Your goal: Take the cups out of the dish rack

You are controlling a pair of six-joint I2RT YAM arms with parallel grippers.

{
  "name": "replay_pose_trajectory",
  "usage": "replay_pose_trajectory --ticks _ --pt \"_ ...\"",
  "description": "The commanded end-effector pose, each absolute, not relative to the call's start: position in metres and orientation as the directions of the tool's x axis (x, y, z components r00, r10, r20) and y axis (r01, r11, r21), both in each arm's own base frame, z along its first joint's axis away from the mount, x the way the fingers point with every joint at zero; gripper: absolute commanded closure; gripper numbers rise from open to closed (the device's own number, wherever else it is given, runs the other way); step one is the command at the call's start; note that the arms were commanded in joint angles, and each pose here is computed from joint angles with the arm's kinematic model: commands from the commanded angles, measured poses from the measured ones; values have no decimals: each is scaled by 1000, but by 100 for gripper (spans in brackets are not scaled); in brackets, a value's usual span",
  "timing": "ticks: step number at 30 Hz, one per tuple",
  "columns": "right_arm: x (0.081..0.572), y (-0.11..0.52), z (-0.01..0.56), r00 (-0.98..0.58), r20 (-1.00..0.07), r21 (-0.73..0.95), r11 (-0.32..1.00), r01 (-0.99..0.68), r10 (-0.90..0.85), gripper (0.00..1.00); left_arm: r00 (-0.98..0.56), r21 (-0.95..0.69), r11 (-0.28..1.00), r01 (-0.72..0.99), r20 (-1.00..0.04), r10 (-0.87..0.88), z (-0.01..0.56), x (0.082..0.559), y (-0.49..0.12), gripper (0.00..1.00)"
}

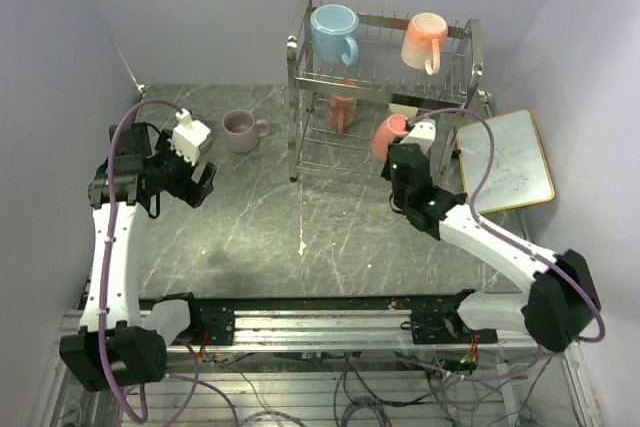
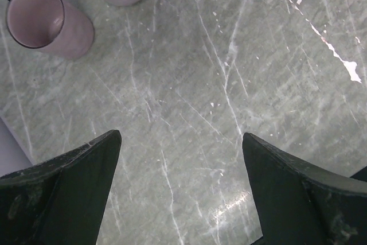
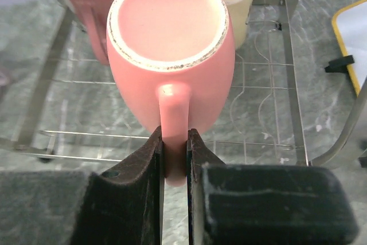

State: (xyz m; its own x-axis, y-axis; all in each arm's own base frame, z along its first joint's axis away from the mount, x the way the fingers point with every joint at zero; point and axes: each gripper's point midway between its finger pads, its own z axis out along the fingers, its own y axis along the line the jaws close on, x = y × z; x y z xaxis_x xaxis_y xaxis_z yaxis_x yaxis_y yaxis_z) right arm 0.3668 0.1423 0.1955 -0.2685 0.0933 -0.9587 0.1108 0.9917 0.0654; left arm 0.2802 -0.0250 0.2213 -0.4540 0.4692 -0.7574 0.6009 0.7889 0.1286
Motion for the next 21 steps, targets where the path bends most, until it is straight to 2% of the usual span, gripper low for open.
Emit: replay_pose_trajectory --ticks 1,8,14,21 --pt "350 159 235 -208 -921 325 944 52 328 100 -337 208 789 578 -820 463 241 289 -27 1" --pt "305 217 234 -365 -776 584 805 -109 514 100 -151 309 663 683 -827 541 241 267 -48 0" --pt "275 268 255 -529 -534 834 514 -200 660 100 -67 328 579 746 -828 557 236 247 -63 1" --pt "241 319 265 -730 -210 977 173 -127 650 100 -43 267 537 800 -868 495 249 232 -81 2"
